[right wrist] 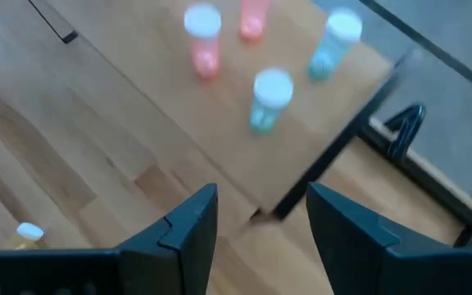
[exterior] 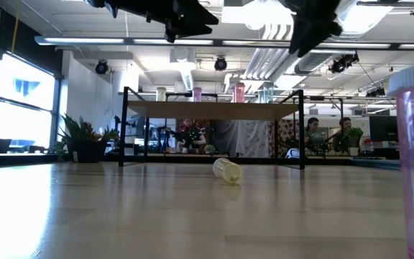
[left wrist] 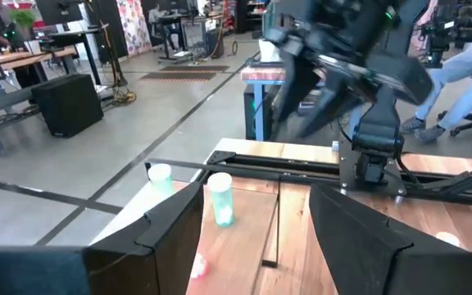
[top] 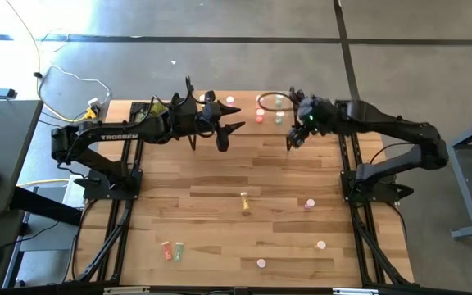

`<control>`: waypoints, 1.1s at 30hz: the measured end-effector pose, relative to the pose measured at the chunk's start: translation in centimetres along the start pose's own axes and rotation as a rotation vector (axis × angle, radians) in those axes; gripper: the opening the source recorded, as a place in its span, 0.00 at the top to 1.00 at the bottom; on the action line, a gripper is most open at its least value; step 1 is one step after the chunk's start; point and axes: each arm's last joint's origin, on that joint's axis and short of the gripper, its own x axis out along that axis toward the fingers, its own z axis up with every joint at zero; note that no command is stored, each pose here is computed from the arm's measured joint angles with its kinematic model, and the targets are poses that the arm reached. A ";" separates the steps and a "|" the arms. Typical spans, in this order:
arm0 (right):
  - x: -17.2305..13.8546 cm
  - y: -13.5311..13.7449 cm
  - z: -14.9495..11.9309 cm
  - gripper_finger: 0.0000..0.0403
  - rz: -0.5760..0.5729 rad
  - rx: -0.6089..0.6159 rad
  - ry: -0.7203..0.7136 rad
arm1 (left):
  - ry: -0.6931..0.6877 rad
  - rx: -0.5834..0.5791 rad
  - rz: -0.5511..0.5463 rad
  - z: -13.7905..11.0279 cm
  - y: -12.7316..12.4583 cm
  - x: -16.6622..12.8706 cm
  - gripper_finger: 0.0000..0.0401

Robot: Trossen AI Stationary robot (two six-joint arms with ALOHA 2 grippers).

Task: Pick and place medicine bottles onto shelf by color
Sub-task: Put the bottom pink bottle on the shelf

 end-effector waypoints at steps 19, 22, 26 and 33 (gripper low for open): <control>-0.6 3.4 -11.8 0.56 0.177 0.349 0.131 | 0.034 0.009 -0.008 0.0 0.0 -0.5 0.46; -0.9 4.1 -13.1 0.56 0.200 0.354 0.160 | 0.034 0.009 -0.008 0.0 0.0 -0.5 0.46; -1.7 4.9 -14.4 0.56 0.246 0.348 0.189 | 0.034 0.009 -0.007 0.0 0.0 -0.5 0.46; -3.0 5.9 -16.9 0.56 0.303 0.332 0.235 | 0.034 0.007 -0.005 0.0 0.0 -0.5 0.46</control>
